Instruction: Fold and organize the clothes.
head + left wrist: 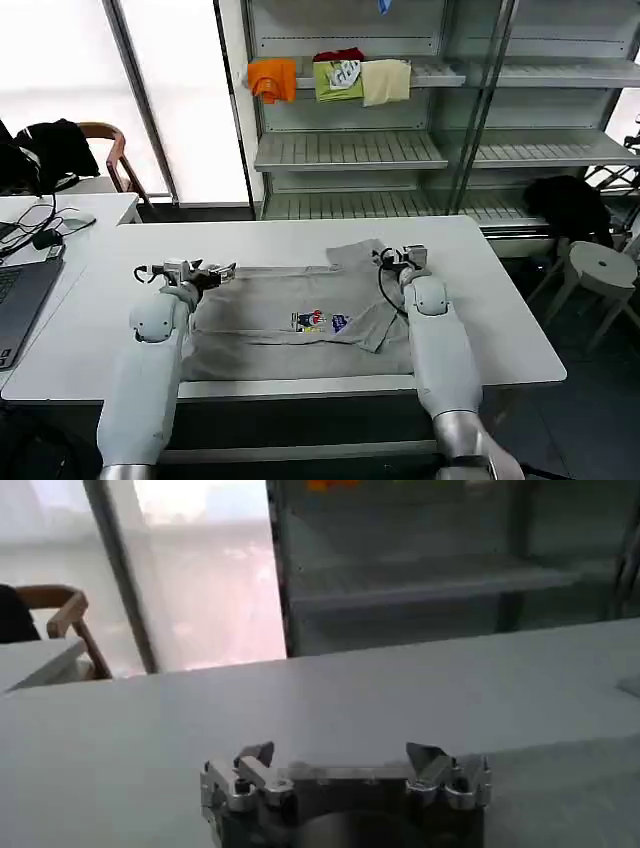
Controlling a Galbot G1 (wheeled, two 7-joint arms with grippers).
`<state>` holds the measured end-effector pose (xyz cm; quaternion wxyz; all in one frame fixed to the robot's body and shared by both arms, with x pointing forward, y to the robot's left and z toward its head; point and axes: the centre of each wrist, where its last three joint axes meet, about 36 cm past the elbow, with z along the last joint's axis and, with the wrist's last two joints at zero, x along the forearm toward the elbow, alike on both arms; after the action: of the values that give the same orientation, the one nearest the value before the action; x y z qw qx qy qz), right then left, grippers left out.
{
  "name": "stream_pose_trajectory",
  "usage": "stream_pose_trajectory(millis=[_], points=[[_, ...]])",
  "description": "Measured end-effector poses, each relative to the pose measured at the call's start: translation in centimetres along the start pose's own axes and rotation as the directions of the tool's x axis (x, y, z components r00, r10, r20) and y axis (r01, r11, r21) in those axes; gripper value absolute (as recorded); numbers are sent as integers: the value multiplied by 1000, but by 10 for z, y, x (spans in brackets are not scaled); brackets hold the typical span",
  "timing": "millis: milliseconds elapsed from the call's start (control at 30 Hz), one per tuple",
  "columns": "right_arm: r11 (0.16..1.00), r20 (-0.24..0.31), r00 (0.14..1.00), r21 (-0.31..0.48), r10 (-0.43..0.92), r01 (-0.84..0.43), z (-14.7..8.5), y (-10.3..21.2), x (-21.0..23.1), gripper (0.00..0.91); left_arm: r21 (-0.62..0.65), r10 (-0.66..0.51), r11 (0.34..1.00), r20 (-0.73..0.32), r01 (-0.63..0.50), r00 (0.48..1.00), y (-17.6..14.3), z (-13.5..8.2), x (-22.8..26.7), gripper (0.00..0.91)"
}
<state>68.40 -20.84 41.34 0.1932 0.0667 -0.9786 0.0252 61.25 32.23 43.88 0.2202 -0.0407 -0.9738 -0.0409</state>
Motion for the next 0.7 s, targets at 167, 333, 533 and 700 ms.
stream_pose_trajectory(millis=[167, 333, 533, 700], points=[[1000, -7, 1000, 10, -6, 6, 2, 2, -5, 806, -7, 1, 1000, -23, -2, 1000, 3, 1, -7, 907], [1000, -15, 1000, 25, -16, 16, 3, 5, -7, 806, -4, -2, 1000, -38, 2, 999, 8, 2, -13, 907], [999, -23, 999, 45, -30, 31, 3, 9, -7, 262, 7, -4, 1000, -49, 4, 999, 19, 5, -14, 584], [997, -30, 999, 57, -43, 45, 6, 12, -6, 0, 15, 5, 1000, -56, -4, 998, 24, 10, -13, 71]])
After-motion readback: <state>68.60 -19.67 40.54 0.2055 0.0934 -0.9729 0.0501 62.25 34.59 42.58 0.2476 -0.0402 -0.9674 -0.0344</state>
